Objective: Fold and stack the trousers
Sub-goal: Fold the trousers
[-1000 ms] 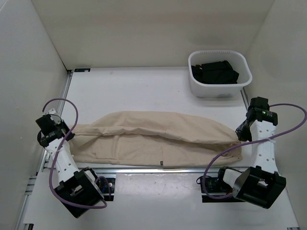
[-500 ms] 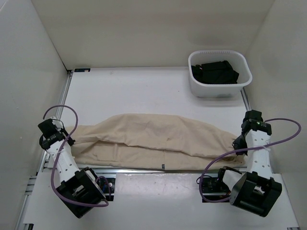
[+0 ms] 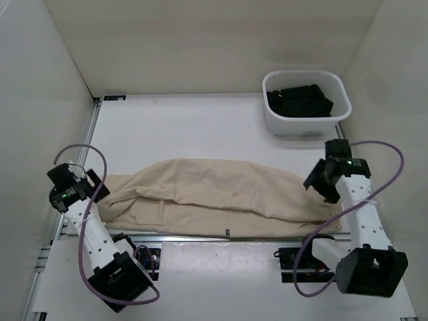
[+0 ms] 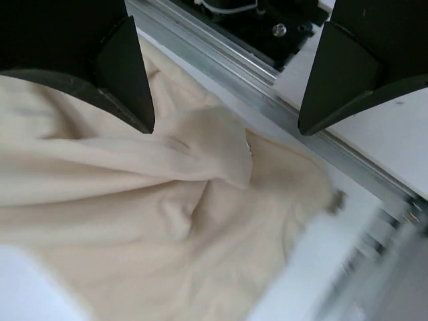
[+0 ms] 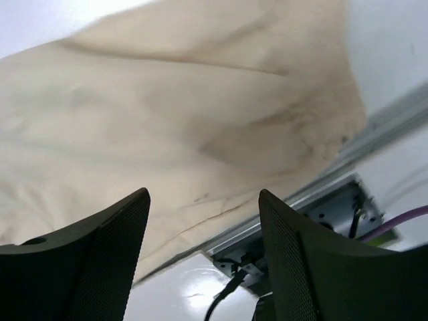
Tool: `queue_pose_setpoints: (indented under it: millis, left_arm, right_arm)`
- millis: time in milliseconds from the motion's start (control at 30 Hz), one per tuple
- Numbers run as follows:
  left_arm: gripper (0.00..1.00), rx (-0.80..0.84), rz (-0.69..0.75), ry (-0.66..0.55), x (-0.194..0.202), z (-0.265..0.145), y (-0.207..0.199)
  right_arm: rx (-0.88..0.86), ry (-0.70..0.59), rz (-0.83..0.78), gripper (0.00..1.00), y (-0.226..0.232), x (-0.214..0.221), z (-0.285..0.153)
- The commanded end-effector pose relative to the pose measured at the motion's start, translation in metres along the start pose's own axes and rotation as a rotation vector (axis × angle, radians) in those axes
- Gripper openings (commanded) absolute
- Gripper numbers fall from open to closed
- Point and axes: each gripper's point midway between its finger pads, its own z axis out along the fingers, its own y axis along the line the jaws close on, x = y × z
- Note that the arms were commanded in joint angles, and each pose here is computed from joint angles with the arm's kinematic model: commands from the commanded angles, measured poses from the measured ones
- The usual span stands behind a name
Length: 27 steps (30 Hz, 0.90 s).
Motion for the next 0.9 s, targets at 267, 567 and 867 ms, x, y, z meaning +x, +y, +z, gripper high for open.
queue_pose_setpoints:
  millis: [267, 567, 867]
  left_arm:
    - [1.0, 0.121, -0.011, 0.113, -0.032, -0.043, -0.02]
    - [1.0, 0.127, -0.028, 0.231, -0.027, 0.019, -0.02]
    - [0.21, 0.094, -0.048, 0.321, -0.009, 0.04, -0.011]
  right_arm:
    - [-0.393, 0.0, -0.677, 0.65, 0.181, 0.064, -0.027]
    - [-0.461, -0.057, -1.478, 0.77, 0.29, 0.187, -0.051]
    - [-0.438, -0.098, -1.627, 0.74, 0.323, 0.244, -0.016]
